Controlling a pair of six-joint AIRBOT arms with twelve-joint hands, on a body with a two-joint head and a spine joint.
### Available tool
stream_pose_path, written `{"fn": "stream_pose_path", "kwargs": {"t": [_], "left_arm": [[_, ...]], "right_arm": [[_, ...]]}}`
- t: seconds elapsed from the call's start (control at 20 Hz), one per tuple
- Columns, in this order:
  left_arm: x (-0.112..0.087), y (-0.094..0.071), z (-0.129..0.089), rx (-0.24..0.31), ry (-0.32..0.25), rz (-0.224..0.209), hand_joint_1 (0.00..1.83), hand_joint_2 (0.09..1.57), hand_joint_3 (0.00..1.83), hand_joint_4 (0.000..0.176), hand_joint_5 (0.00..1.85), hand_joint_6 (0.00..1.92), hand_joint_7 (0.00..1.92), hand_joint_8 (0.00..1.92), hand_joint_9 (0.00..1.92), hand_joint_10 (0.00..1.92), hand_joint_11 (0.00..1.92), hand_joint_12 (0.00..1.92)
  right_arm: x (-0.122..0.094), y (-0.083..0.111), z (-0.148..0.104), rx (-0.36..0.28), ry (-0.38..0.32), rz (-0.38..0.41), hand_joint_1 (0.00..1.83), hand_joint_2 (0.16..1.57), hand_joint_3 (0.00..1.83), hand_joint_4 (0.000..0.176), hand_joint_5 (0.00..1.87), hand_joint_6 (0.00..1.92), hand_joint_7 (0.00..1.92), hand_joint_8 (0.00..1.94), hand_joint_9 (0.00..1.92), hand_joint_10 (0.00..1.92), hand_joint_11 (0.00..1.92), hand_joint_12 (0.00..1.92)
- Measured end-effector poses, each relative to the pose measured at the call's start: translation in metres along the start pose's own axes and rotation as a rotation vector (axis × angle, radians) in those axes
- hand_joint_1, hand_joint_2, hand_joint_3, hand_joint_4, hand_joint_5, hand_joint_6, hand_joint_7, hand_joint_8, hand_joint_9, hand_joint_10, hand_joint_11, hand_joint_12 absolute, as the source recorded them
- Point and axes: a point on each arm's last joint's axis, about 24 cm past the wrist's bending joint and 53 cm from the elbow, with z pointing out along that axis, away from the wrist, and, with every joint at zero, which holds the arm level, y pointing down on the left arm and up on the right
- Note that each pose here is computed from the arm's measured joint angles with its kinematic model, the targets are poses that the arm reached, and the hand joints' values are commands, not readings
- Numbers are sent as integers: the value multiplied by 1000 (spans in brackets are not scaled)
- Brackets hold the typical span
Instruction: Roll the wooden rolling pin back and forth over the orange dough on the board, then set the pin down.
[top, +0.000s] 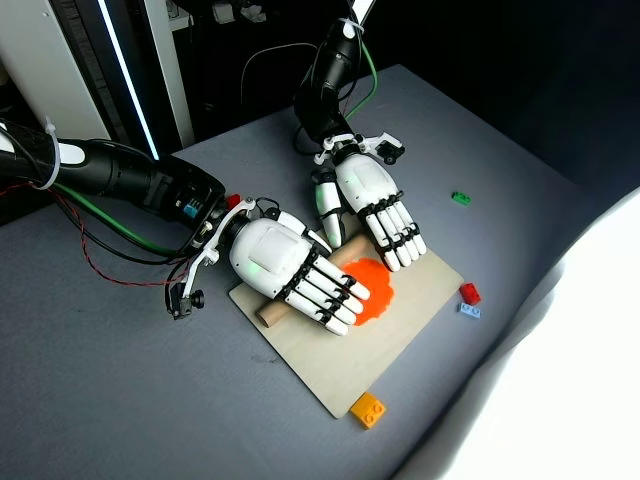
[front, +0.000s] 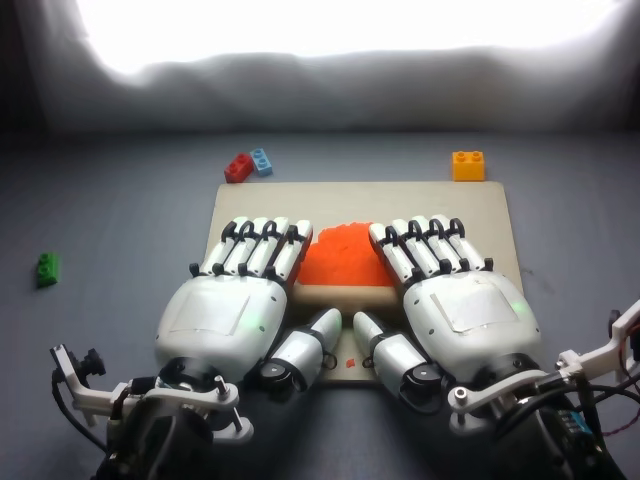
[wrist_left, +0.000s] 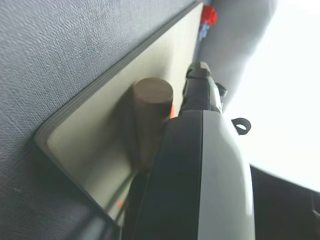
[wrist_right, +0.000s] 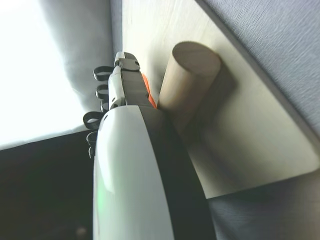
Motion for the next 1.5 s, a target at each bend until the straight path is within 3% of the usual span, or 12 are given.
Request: {"fn": "stream_pose_path", "kwargs": {"t": [1.5], "left_arm": [[5, 0, 14, -12, -1, 1, 0, 1490, 4, 0, 0, 0, 0, 0, 0, 0, 0, 0]], "right_arm": [[-9, -2, 19, -5, -26, 15, 0, 1542, 0, 0, 16, 6, 0, 0, 0, 0, 0, 0]]}}
